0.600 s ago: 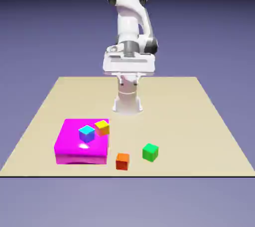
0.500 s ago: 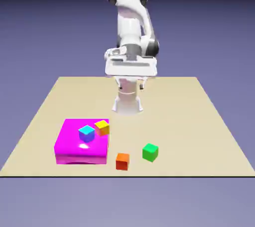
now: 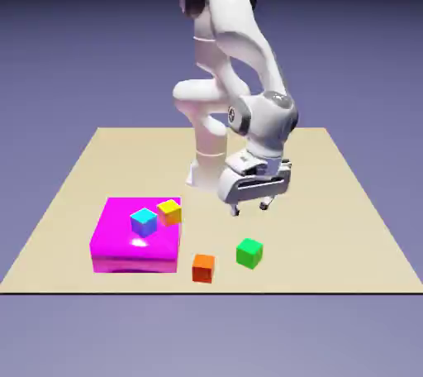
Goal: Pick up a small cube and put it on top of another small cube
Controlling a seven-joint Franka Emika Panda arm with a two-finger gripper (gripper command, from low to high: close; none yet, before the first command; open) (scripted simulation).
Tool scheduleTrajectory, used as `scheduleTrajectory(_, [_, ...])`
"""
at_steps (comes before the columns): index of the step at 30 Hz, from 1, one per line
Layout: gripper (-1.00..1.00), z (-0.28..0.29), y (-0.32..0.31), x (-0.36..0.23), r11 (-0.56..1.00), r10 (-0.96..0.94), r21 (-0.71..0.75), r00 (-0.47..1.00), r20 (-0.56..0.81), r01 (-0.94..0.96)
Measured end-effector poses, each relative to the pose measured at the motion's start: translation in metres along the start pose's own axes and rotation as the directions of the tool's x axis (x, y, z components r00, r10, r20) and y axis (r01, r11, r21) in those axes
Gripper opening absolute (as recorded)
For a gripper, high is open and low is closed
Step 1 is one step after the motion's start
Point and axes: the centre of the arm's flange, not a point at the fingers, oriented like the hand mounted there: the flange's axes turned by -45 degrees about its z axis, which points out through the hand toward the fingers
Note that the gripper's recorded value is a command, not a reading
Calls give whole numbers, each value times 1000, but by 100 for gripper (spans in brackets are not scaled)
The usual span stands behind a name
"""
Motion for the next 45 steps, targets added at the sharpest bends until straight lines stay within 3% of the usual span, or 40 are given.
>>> scheduleTrajectory(10, [0,85,-53,50,952,-304,86,873,382,294])
scheduleTrajectory(12, [0,87,-54,50,950,-309,89,869,387,298])
scheduleTrajectory(15, [0,150,-55,35,950,-308,88,869,387,298])
scheduleTrajectory(16, [-100,152,-55,34,950,-309,89,869,387,298])
scheduleTrajectory(18, [-100,152,-56,34,951,-309,91,869,387,297])
scheduleTrajectory(21, [-100,89,-54,50,951,-308,91,869,387,297])
scheduleTrajectory(27, [-100,89,67,-2,963,135,143,865,483,-230])
scheduleTrajectory(34, [-100,77,187,-91,646,537,175,605,588,-743])
scheduleTrajectory(39, [-100,60,255,-169,279,677,191,334,656,-941])
scheduleTrajectory(43, [-100,43,298,-235,-24,698,204,129,704,-979])
scheduleTrajectory(45, [-100,56,290,-232,-25,698,205,130,704,-978])
